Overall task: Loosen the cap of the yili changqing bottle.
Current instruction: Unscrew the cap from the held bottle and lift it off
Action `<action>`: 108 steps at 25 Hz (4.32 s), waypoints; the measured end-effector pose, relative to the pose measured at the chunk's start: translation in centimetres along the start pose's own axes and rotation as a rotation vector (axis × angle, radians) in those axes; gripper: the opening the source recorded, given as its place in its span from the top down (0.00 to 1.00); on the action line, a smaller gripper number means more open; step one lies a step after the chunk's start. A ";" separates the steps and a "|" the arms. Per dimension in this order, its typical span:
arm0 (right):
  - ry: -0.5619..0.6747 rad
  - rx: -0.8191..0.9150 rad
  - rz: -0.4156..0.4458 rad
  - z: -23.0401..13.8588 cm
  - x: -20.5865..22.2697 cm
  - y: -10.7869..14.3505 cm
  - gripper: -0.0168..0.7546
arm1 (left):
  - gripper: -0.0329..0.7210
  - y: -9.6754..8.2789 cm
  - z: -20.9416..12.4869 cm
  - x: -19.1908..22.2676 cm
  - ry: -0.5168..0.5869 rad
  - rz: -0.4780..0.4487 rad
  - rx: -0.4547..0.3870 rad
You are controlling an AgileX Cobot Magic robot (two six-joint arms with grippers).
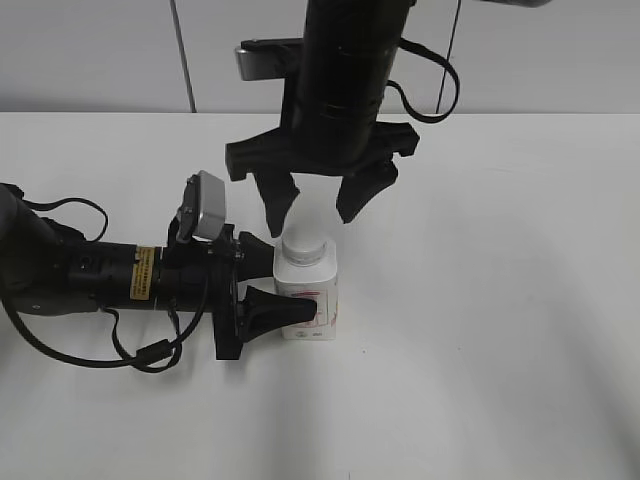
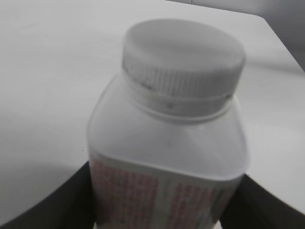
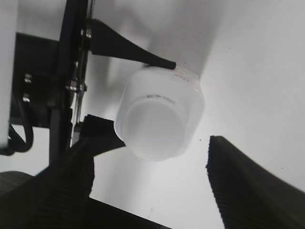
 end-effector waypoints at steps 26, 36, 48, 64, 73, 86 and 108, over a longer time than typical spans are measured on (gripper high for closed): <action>-0.001 0.120 -0.003 1.1 1.1 0.1 0.32 | 0.39 0.0 0.0 0.0 0.005 0.002 0.002; 0.045 0.127 -0.018 0.7 3.1 -0.2 0.32 | 0.39 0.1 -0.1 0.0 0.009 0.004 0.003; 0.073 0.135 -0.017 0.1 3.7 -0.3 0.39 | 0.39 0.1 -0.1 0.0 0.012 0.005 0.004; 0.076 -0.084 -0.002 0.0 3.7 -0.2 0.45 | 0.40 0.1 -0.1 0.0 0.015 0.006 0.005; 0.075 -0.995 0.027 0.0 3.7 -0.3 0.46 | 0.42 0.0 -0.2 0.0 0.017 0.001 0.013; 0.071 -1.463 0.038 0.1 3.7 -0.4 0.46 | 0.45 -0.1 -0.2 0.0 0.018 -0.008 0.022; -0.001 -0.864 0.036 0.3 0.7 0.6 0.23 | 0.47 0.0 -0.4 0.0 0.030 -0.002 0.019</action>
Point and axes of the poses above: a point on each arm's last joint axis where the gripper is mounted, x pointing out along that axis toward the gripper, y along the wrist's bending axis when the last joint is at zero, z = x × y, the point moved 9 cm from there along x, pointing out along that axis toward the gripper
